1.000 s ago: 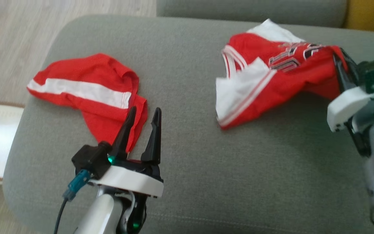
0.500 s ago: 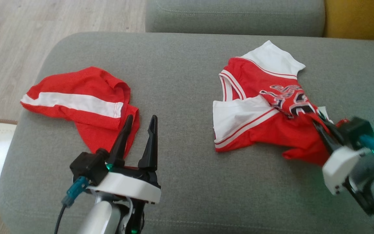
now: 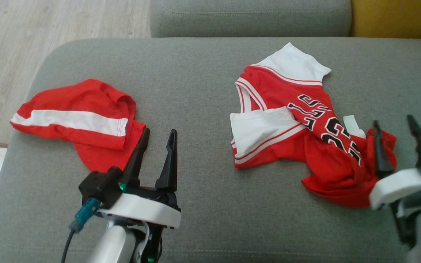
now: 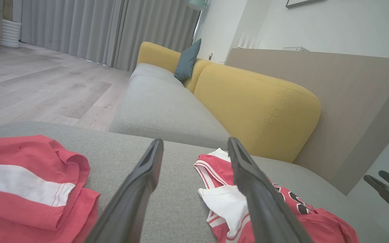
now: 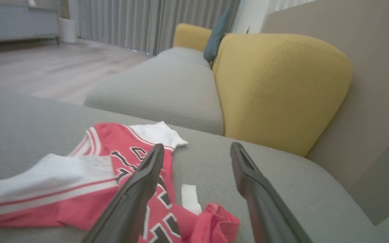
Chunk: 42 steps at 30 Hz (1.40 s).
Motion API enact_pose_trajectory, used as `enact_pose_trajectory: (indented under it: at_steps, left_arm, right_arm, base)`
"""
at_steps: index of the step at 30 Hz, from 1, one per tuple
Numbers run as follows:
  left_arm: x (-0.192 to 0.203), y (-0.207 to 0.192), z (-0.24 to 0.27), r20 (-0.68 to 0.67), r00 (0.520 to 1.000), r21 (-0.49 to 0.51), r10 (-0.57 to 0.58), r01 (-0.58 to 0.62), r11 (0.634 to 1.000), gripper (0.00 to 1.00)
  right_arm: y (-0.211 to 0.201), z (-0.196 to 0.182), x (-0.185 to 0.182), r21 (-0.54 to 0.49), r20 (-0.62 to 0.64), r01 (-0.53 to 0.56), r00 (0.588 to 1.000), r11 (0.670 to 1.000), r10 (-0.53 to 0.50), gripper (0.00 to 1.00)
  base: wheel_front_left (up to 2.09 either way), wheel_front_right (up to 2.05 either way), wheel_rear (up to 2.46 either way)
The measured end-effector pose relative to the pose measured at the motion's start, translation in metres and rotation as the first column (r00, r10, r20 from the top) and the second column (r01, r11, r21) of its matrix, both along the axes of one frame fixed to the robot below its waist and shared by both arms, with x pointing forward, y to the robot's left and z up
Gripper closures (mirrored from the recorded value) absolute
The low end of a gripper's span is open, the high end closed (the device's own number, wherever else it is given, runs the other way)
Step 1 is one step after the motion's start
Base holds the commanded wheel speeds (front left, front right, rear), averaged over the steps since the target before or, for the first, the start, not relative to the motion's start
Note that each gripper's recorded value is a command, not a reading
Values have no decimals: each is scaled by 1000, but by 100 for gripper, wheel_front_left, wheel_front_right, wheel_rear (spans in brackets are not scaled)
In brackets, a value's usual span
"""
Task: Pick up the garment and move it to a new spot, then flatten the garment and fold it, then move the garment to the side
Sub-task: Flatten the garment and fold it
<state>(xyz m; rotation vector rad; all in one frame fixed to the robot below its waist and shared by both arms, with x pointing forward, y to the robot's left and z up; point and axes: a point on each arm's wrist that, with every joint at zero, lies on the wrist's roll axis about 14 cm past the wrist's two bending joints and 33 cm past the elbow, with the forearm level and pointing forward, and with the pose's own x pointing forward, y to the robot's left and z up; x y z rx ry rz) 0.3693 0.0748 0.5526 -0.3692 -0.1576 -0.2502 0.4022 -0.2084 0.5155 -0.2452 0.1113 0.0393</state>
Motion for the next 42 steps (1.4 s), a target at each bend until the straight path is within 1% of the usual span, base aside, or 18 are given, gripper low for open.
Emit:
enact_pose_trajectory:
  at_steps: [3, 8, 11, 15, 16, 18, 20, 23, 26, 30, 34, 35, 37, 40, 41, 42]
  left_arm:
    - [0, -1, 2, 6, 1000, -1, -4, 4, 1000, 0]
    - [0, -4, 3, 9, 1000, -2, -12, 12, 1000, 0]
    - [0, -5, 2, 7, 1000, -2, -16, 16, 1000, 0]
    - [1, -4, 1, 2, 1000, -2, -13, 13, 1000, 0]
    - [1, -4, 1, 2, 1000, -2, -13, 13, 1000, 0]
    - [1, -3, -2, -5, 1000, -2, -9, 9, 1000, 0]
    - [2, -1, -4, -13, 1000, -1, -3, 3, 1000, 0]
    - [3, 3, -9, -27, 1000, 0, 9, -9, 1000, 0]
    - [5, 8, -14, -42, 999, 1, 24, -24, 1000, 0]
    - [7, 13, -18, -53, 998, 4, 40, -40, 999, 0]
    - [11, 17, -17, -51, 998, 3, 49, -48, 999, 0]
    - [12, 17, -18, -53, 997, 3, 51, -51, 999, 0]
    - [12, 18, -19, -58, 997, 4, 53, -52, 999, 0]
    - [13, 19, -21, -63, 996, 4, 55, -55, 998, 0]
    - [13, 19, -22, -65, 996, 5, 56, -55, 998, 0]
    - [13, 19, -22, -66, 996, 5, 56, -55, 998, 0]
  right_arm:
    - [18, 4, -12, 66, 63, -23, 998, 998, 19, 0]
    - [28, -21, -41, 118, 23, -36, 999, 992, 34, 0]
    - [36, -22, -44, 141, 30, -57, 998, 988, 53, 0]
    - [63, -27, -44, 166, 12, -131, 991, 977, 130, 0]
    - [63, -27, -44, 166, 12, -131, 991, 977, 130, 0]
    - [77, -41, -46, 173, -47, -159, 984, 972, 170, 0]
    - [85, -62, -50, 166, -132, -172, 972, 971, 195, 0]
    - [92, -94, -57, 141, -259, -183, 942, 973, 215, 0]
    - [94, -119, -60, 118, -349, -193, 910, 974, 222, 0]
    - [96, -132, -52, 89, -395, -211, 890, 973, 229, 0]
    - [93, -139, -39, 65, -414, -209, 884, 976, 218, 0]
    - [92, -145, -38, 56, -433, -208, 876, 976, 212, 0]
    - [90, -153, -38, 49, -464, -205, 862, 978, 204, 0]
    - [88, -156, -35, 44, -477, -199, 857, 979, 196, 0]
    - [87, -157, -33, 43, -479, -195, 857, 980, 191, 39]
    - [86, -157, -31, 41, -480, -192, 857, 980, 188, 89]
  base:
    - [0, 0, 0]
    - [0, 0, 0]
    - [0, 0, 0]
    - [0, 0, 0]
    - [0, 0, 0]
    - [0, 0, 0]
    - [0, 0, 0]
    - [0, 0, 0]
    - [0, 0, 0]
    - [0, 0, 0]
    - [0, 0, 0]
    - [0, 0, 0]
    - [0, 0, 0]
    - [0, 0, 0]
    - [0, 0, 0]
    - [0, 0, 0]
